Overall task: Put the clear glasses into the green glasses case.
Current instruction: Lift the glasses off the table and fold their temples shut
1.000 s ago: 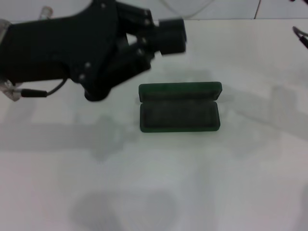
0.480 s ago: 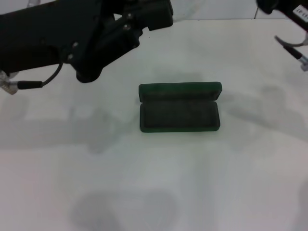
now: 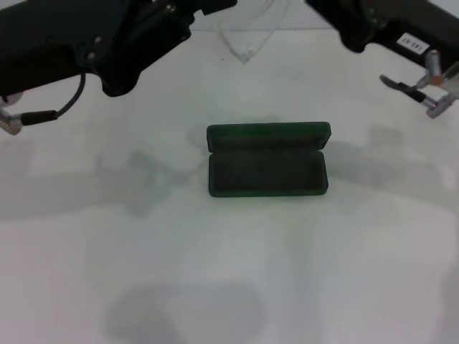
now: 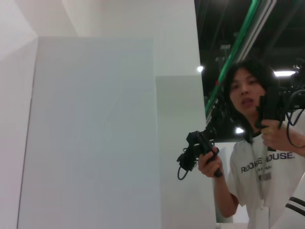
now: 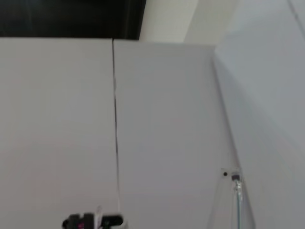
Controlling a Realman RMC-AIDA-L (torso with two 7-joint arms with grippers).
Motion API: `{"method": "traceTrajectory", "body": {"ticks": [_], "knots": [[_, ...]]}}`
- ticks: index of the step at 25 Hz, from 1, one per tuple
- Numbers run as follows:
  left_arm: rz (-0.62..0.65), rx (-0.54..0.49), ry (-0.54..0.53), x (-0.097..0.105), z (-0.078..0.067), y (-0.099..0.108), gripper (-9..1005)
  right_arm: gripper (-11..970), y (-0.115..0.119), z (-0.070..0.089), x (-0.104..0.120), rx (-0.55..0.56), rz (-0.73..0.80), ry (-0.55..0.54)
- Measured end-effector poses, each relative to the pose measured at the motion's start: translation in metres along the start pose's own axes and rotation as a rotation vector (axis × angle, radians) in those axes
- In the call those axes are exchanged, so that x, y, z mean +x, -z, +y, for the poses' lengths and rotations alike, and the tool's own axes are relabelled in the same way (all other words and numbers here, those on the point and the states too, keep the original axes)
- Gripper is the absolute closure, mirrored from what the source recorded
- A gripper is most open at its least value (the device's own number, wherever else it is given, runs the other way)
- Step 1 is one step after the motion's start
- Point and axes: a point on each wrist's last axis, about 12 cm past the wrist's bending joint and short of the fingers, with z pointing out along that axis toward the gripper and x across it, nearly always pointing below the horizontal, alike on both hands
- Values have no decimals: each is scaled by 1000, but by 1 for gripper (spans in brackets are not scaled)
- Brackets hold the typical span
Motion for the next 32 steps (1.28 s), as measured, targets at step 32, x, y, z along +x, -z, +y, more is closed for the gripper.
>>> {"method": "traceTrajectory", "body": {"ticks": [32], "knots": [[19,44,17,1,9,-14,949,881,-7,0,4,-6,6,27]]}}
